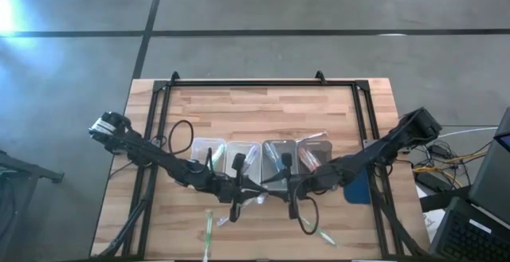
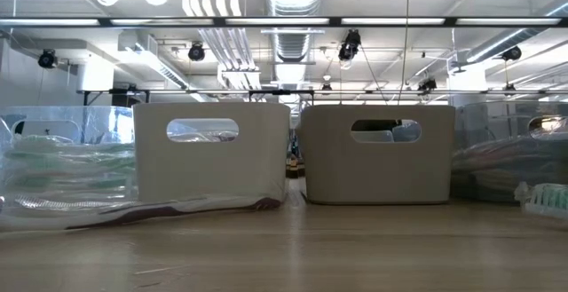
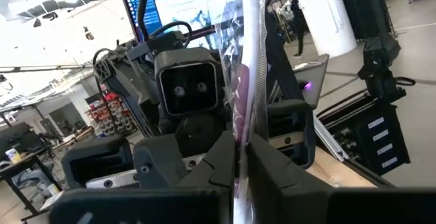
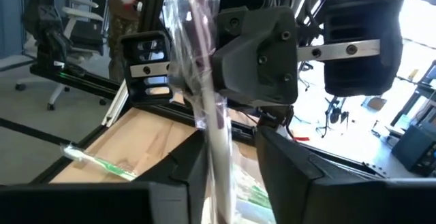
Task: Pick & Place Toothbrushes
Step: Put the purple toothbrush into the white bin
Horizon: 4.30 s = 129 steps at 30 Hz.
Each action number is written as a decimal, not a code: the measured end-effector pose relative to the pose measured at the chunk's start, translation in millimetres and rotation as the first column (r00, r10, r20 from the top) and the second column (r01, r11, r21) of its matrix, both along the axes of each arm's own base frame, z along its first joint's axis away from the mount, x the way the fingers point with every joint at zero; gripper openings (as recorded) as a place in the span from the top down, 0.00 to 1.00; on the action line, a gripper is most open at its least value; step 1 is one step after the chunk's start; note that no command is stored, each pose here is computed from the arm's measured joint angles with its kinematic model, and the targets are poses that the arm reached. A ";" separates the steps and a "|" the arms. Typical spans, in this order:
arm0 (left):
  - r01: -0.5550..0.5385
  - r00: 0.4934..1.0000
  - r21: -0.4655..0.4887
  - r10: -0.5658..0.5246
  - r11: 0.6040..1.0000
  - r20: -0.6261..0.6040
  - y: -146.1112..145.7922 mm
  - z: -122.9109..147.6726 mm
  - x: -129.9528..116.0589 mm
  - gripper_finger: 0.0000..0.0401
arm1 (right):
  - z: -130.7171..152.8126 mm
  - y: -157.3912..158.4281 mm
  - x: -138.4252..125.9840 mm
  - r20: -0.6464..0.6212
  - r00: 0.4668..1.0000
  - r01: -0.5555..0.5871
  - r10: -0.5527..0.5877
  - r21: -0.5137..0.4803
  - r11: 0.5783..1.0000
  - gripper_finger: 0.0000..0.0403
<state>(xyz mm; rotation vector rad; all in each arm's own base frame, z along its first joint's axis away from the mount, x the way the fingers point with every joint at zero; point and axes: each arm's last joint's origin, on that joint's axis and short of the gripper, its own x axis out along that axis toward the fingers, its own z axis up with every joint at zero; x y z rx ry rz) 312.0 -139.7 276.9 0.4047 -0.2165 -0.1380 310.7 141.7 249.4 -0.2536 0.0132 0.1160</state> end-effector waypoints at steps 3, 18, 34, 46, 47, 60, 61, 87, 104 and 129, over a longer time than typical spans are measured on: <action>-0.021 1.000 -0.012 0.021 1.000 -0.005 0.2 -0.2 -0.2 0.94 | 3.7 -1.6 -3.9 -0.025 1.000 0.000 0.000 0.009 1.000 0.67; -0.436 0.849 -0.212 0.321 0.875 -0.420 23.5 26.7 -7.2 0.94 | 33.6 -30.3 -61.3 -0.330 0.943 0.065 -0.046 0.049 0.997 0.49; -0.733 0.626 -0.362 0.362 0.576 -0.691 69.7 103.1 -15.0 0.94 | 71.0 -95.8 -143.5 -0.393 0.835 0.479 -0.386 0.174 0.860 0.56; -0.786 0.588 -0.463 0.265 0.409 -0.764 83.9 96.6 -7.9 0.94 | 90.9 -130.8 -186.6 -0.298 0.819 0.554 -0.490 0.190 0.810 0.62; -0.798 0.571 -0.453 0.260 0.397 -0.779 85.4 92.1 -4.7 0.94 | 91.3 -131.7 -187.6 -0.296 0.818 0.557 -0.494 0.192 0.808 0.62; -0.890 0.360 -0.289 0.155 0.352 -0.920 83.0 39.1 22.6 0.94 | 78.1 -134.5 -194.0 -0.412 0.755 0.608 -0.510 0.145 0.781 0.69; -0.893 0.352 -0.285 0.145 0.349 -0.925 81.8 35.7 24.7 0.94 | 77.6 -134.5 -193.9 -0.417 0.752 0.611 -0.511 0.147 0.778 0.70; -0.940 0.178 -0.189 -0.065 0.283 -0.982 68.6 -34.7 28.2 0.93 | 74.2 -134.4 -194.7 -0.448 0.737 0.617 -0.507 0.138 0.775 0.85; -0.952 0.160 -0.182 -0.106 0.247 -0.981 87.0 -45.0 29.0 0.93 | 70.4 -132.4 -187.8 -0.479 0.728 0.607 -0.491 0.117 0.786 0.79; -0.937 0.175 -0.214 -0.160 0.275 -0.972 92.2 -64.3 28.0 0.88 | 65.1 -131.2 -181.9 -0.513 0.700 0.612 -0.497 0.073 0.787 0.84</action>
